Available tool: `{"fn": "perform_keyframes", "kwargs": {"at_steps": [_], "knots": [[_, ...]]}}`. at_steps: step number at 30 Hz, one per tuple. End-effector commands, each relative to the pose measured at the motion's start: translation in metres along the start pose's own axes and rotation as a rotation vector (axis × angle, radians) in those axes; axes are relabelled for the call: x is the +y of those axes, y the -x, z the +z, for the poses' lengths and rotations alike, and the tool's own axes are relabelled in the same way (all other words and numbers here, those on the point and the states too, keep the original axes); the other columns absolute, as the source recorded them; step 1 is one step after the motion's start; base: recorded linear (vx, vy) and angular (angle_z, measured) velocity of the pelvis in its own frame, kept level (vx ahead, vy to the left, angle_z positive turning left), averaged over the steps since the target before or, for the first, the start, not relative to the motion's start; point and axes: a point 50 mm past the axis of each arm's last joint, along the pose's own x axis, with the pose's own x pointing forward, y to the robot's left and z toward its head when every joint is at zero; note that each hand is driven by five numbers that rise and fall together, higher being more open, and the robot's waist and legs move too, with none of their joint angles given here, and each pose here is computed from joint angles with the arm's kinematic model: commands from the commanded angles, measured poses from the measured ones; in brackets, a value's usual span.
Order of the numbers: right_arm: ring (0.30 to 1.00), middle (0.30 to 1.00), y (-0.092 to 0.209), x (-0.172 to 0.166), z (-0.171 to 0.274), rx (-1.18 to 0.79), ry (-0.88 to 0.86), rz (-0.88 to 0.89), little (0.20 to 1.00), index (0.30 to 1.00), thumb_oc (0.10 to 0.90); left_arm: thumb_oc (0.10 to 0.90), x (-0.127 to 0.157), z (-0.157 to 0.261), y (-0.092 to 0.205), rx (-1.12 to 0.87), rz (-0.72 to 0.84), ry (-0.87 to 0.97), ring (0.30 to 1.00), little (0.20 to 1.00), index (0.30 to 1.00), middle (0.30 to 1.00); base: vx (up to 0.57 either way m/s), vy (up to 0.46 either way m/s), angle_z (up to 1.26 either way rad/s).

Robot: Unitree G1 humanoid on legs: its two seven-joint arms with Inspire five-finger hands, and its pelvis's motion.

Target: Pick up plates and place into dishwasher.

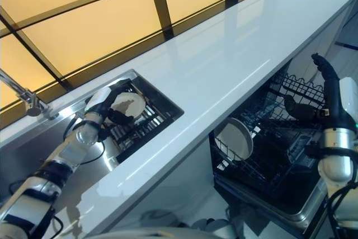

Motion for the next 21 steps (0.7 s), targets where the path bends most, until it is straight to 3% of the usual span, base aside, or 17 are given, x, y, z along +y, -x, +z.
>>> {"fn": "perform_keyframes", "kwargs": {"at_steps": [1,9,21], "knots": [[0.9,0.9,-0.03,-0.031,0.053,-0.294,-0.035,-0.159,0.9,0.9,0.8,0.8,0.062,-0.01,-0.019,0.076,0.172,-0.243,0.9,0.9,0.9,0.9,0.0,0.0,0.0],[0.9,0.9,-0.037,-0.034,0.062,-0.324,-0.039,-0.132,0.9,0.9,0.8,0.8,0.041,-0.023,-0.025,0.179,0.085,-0.293,0.9,0.9,0.9,0.9,0.03,-0.022,-0.05],[0.9,0.9,-0.039,-0.037,0.06,-0.305,-0.005,-0.12,0.9,0.9,0.8,0.8,0.032,-0.043,-0.022,0.353,-0.07,-0.239,0.9,0.9,0.9,0.9,0.03,-0.016,-0.03]]}}
